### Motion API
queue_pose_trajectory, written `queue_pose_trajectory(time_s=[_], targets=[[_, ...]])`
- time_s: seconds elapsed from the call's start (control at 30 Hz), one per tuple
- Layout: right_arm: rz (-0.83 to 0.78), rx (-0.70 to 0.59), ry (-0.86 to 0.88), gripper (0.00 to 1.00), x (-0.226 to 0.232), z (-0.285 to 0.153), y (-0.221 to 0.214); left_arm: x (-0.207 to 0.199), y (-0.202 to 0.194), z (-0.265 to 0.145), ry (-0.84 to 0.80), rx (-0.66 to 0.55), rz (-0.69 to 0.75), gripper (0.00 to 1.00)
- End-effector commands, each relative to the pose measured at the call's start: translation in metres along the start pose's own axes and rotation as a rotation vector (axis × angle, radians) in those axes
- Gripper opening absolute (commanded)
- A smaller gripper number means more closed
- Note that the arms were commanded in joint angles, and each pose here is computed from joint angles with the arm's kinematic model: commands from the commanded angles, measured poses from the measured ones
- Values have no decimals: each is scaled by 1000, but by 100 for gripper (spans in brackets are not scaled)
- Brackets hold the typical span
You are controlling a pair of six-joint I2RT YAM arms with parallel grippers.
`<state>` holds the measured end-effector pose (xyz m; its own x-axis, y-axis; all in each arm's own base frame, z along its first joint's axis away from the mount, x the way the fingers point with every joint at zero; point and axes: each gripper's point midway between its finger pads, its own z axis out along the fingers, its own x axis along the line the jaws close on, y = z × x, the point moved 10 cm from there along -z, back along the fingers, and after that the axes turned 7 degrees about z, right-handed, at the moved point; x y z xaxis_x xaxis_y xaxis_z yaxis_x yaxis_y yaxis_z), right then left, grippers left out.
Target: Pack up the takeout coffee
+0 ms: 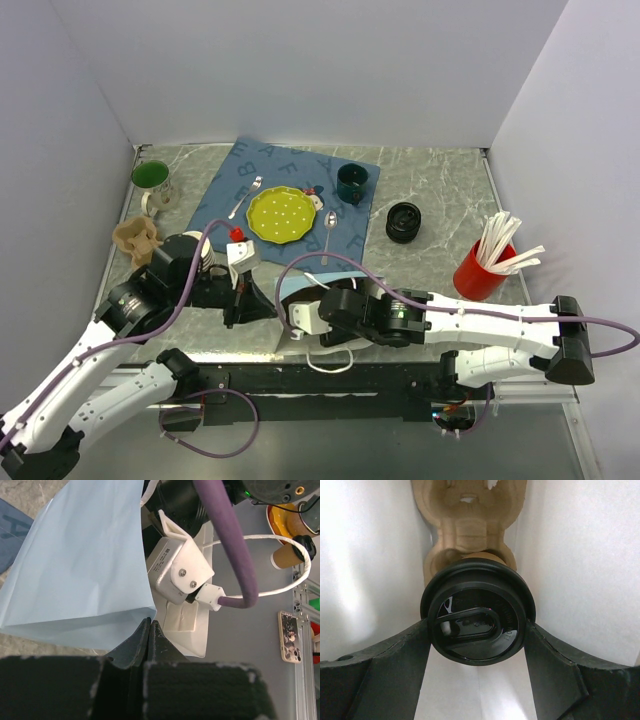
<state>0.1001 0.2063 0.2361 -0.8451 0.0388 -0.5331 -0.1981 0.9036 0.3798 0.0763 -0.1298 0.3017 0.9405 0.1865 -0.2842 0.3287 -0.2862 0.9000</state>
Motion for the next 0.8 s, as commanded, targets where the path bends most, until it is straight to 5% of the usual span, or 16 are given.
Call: queue_pose_trajectory(time_s=[0.0, 0.4, 0.53, 0.77], targets=[[14, -49, 16, 22, 4, 7, 5, -14, 10, -10, -46, -47, 33, 1], [-24, -7, 75, 22, 2, 1, 10, -9, 15, -6, 23, -69, -33, 3], [20, -20, 61, 22, 1, 2, 12, -6, 24, -10, 142, -85, -114, 55], [45, -27, 31, 20, 8, 9, 12, -10, 21, -24, 341, -95, -298, 55]])
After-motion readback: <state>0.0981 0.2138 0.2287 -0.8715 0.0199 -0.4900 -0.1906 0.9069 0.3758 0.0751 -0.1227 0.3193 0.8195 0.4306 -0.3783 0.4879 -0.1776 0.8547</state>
